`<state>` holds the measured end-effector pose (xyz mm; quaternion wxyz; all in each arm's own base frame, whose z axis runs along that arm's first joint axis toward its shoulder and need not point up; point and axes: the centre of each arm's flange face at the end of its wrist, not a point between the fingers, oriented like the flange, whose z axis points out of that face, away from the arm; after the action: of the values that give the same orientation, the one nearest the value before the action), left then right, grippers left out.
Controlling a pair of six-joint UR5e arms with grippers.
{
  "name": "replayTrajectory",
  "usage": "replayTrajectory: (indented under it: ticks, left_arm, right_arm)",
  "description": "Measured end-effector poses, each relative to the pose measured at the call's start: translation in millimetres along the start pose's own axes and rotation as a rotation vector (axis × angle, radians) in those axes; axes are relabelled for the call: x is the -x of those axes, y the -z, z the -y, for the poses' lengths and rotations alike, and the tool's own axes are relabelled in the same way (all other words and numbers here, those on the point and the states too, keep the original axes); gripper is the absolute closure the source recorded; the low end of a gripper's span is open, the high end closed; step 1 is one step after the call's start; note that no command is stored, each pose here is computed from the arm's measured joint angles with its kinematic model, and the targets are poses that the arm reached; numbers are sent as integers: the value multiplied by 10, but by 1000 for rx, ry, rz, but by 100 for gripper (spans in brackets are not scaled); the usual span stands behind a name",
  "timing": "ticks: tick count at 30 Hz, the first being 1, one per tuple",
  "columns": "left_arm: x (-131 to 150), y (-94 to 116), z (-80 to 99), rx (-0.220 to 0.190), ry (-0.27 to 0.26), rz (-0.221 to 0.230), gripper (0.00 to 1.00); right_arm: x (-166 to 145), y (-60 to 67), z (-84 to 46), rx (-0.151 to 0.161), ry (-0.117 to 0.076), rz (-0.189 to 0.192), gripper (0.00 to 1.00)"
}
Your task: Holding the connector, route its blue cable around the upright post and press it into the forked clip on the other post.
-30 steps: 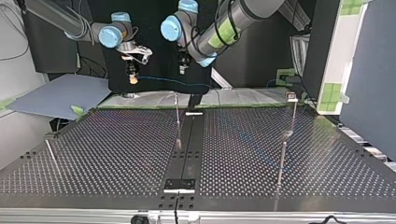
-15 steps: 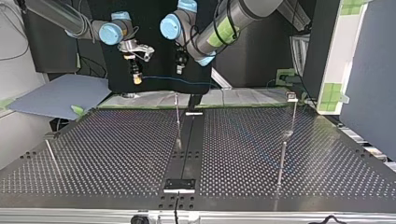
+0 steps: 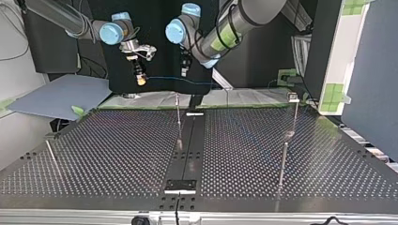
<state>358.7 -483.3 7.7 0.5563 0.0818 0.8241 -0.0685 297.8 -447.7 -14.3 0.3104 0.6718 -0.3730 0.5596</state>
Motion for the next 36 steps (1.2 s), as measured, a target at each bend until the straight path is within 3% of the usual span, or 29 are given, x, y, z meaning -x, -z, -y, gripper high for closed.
replayTrajectory:
  ticks: [9, 21, 28, 36]
  left_arm:
    - [107, -251, -161, -13, 70, 30, 0]
    - [-177, -627, -211, -45, 140, 3, 0]
    - [-211, -820, -215, -34, 165, 25, 0]
    - [-182, -870, -238, -20, 174, 44, 0]
  right_arm:
    - [-11, -10, 6, -8, -7, -9, 100]
    - [-11, -10, -21, -3, -10, -10, 100]
    - [-15, -15, -36, -1, -12, -13, 100]
    - [-24, -24, -44, -1, -15, -20, 100]
